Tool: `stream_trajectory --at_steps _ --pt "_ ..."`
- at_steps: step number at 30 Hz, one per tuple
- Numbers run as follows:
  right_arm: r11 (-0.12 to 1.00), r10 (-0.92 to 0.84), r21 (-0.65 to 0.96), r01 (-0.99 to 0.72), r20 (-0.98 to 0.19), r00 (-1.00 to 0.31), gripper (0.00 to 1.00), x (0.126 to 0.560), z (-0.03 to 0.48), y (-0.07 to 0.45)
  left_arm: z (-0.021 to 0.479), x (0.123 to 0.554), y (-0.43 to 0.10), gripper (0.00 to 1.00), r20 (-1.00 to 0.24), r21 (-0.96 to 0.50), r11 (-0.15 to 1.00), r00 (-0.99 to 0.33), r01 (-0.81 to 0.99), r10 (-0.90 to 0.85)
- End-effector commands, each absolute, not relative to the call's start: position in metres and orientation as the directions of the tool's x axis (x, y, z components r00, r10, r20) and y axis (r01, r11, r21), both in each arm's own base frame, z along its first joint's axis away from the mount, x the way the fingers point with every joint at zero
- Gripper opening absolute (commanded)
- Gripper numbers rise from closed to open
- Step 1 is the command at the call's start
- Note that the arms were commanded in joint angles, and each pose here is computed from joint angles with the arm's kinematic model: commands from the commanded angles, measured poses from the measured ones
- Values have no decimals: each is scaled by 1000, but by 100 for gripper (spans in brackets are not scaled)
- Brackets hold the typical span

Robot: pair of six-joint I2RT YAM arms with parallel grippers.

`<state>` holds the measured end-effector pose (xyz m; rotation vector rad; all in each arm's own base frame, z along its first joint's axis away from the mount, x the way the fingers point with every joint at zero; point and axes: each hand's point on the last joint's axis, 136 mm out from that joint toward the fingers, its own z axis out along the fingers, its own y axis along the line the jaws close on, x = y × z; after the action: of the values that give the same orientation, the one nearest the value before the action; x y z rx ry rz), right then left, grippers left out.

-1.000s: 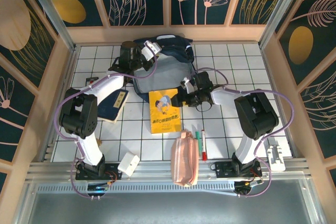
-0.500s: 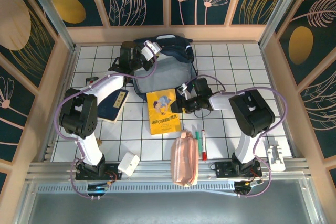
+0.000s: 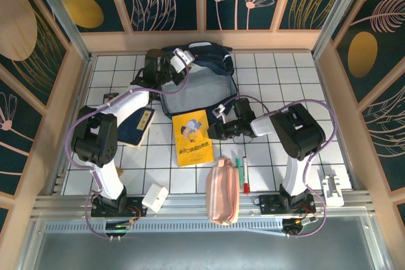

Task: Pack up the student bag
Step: Pick up the book from the student bag, then place the book in the student bag.

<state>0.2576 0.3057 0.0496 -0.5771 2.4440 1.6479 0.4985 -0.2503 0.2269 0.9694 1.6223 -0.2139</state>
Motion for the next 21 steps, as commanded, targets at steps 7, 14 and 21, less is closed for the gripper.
stream_trajectory --at_steps 7,14,21 --pt "206 -159 885 -418 -391 -906 0 271 121 316 268 503 -245 0 -895 381 662 80 645 438" --pt "136 42 934 -331 -339 -940 0 301 200 302 299 497 -246 0 -898 411 658 154 631 413" --pt "245 298 964 -100 -173 -939 0 371 177 284 351 478 -250 0 -907 420 663 281 619 313"
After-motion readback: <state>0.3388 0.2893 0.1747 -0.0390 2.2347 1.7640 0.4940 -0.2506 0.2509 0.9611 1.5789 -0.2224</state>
